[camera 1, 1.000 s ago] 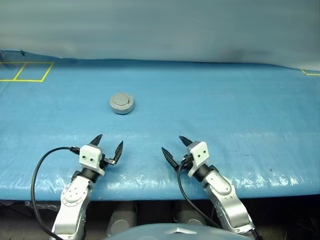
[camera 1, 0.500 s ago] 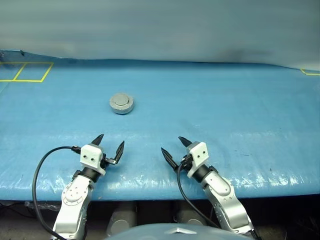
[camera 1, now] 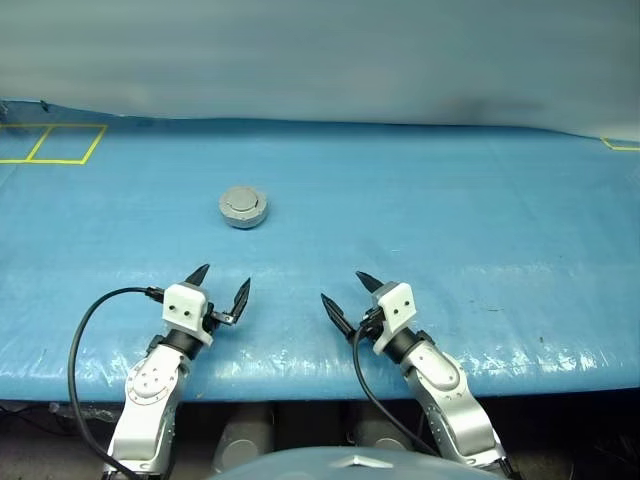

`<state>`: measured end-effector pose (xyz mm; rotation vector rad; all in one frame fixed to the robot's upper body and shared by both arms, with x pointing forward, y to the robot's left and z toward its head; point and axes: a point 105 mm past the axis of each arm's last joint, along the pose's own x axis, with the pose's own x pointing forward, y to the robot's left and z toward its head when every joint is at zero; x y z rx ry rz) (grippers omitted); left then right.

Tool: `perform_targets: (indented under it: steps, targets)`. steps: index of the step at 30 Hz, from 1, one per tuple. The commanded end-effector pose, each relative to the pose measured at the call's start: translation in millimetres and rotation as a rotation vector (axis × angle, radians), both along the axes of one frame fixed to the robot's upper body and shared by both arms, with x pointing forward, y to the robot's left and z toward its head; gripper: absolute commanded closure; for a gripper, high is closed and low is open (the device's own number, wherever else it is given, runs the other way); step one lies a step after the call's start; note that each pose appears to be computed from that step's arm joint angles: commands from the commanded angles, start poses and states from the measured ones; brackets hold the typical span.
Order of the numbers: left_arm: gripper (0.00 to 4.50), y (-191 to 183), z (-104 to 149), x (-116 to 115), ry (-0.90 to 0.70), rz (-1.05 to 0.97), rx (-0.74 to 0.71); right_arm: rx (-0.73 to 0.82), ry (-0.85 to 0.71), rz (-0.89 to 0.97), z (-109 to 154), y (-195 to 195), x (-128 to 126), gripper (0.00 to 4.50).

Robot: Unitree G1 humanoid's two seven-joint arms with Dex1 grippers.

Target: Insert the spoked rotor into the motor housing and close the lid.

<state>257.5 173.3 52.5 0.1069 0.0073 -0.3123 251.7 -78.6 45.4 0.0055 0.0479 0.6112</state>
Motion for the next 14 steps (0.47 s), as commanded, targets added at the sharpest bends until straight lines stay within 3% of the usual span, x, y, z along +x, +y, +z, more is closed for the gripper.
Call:
perform_targets:
  steps: [1,14]
  targets:
    - [0.03,-1.2,0.2,0.1,-0.001,-0.008,0.006,-0.001,-0.045,0.003,9.2,1.0,0.5,0.00]
    - [0.03,-2.8,-0.4,1.3,0.001,-0.016,0.009,-0.006,-0.043,0.007,7.4,4.7,0.8,0.00]
